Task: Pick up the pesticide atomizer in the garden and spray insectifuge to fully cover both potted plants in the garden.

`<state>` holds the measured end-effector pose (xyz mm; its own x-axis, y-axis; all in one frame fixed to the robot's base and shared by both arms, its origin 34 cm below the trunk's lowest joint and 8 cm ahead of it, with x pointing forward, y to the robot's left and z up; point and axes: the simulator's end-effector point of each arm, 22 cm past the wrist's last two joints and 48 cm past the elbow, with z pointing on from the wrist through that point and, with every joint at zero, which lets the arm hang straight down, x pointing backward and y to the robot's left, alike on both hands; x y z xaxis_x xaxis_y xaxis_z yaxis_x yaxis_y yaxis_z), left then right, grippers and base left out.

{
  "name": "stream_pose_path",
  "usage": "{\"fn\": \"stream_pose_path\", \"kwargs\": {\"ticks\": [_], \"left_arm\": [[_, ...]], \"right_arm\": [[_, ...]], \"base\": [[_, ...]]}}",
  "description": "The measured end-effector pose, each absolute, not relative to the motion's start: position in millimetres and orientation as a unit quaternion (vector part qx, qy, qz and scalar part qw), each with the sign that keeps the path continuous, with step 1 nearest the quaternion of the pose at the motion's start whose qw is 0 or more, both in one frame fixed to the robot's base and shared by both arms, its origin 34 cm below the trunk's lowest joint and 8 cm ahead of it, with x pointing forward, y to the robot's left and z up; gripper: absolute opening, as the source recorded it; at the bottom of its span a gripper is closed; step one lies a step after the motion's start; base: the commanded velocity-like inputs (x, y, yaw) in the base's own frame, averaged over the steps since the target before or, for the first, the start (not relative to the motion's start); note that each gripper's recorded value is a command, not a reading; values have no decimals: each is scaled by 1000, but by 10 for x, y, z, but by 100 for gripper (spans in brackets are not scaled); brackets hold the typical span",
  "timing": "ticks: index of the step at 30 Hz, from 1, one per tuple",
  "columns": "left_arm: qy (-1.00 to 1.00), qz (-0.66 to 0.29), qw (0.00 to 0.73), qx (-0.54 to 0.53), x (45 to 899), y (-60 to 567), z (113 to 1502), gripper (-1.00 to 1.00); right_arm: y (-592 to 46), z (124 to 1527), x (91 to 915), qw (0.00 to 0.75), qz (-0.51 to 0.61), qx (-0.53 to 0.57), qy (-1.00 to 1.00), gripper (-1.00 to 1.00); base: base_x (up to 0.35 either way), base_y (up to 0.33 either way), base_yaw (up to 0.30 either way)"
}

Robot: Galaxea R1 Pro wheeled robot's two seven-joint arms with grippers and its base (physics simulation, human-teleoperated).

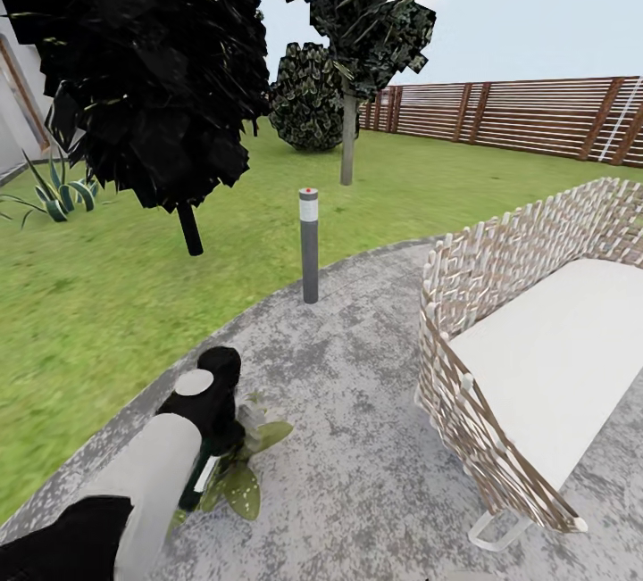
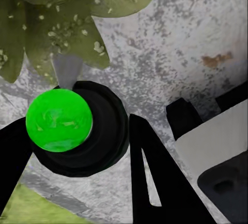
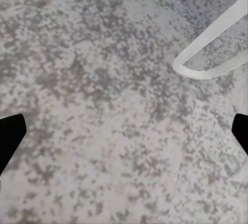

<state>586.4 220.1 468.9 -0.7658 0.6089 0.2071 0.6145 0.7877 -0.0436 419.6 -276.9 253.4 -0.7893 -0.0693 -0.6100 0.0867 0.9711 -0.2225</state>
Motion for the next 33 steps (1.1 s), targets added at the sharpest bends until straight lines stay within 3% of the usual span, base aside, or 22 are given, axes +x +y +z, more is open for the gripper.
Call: {"fn": "stream_pose_path", "kwargs": {"ticks": [10, 33], "left_arm": [[-915, -122, 113, -367, 6337, 2430, 5211, -100], [-893, -101, 164, -406, 6029, 2306, 4968, -100]], "right_arm": [[-2763, 2532, 4195, 324, -120, 5, 938, 100], [-2776, 2532, 4194, 324, -121, 5, 938, 100]], "base": [[0, 0, 0], [53, -6, 0]]}}
